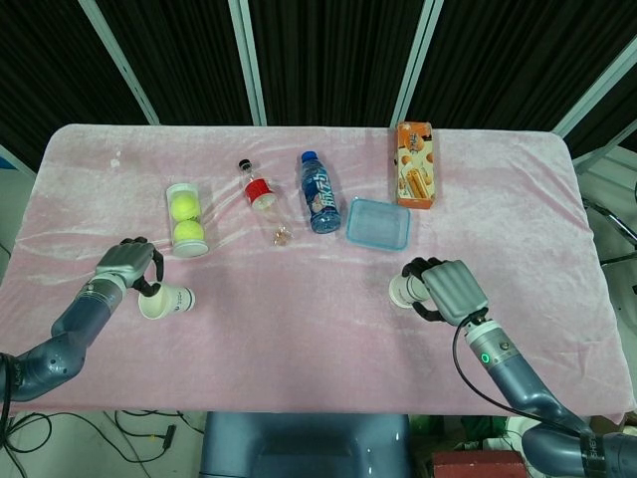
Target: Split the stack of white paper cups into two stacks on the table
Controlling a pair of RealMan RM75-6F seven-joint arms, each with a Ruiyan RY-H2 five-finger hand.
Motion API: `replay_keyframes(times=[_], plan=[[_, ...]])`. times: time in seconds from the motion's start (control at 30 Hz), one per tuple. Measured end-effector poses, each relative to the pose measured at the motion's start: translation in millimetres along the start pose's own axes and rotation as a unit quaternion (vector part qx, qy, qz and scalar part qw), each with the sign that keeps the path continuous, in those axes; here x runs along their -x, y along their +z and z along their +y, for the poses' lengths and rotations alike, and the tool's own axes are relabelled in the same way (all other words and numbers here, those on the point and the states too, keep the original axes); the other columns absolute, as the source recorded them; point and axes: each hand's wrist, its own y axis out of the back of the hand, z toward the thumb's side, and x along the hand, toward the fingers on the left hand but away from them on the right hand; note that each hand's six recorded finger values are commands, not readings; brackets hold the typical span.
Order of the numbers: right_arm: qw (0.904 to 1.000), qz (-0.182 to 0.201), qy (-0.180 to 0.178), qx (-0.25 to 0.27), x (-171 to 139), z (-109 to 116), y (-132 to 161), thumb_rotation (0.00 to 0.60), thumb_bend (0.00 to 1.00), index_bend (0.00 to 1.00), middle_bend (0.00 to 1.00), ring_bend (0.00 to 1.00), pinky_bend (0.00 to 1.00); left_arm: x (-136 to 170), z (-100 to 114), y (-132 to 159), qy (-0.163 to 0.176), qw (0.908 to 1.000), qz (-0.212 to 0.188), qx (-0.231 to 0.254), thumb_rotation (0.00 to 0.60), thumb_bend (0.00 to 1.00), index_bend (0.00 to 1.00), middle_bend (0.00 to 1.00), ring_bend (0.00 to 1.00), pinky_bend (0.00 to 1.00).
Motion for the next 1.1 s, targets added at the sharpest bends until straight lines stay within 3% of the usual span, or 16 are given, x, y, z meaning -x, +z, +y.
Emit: replay_keyframes(times=[0.33,0.77,1.1], plan=[[0.9997,-0.007,0.005,0.022,2,-6,-4,0.6,0.52,0.73,0.54,0.61,0.56,-13,-8,1,0.002,0.9999,0.008,-0.014,0.6,0.6,0.66,0.26,0.0,0.0],[0.9995,-0.009,0.018,0.026,3,-7,-6,0.6,0.52,0.73,0.54,0.61,0.56,-17,-12,5,-0.003,0.9994,0.012,-0.034,0.6,0.58,0.42,0.25,0.0,0.0],[0.9994,-0.011,0.021,0.027,2,-4,-5,0.6,0.52,0.73,0.54,0.61,0.56,-16,-8,6,0.003,0.9993,0.01,-0.036,0.6,0.56,0.39,0.25,0.0,0.0]])
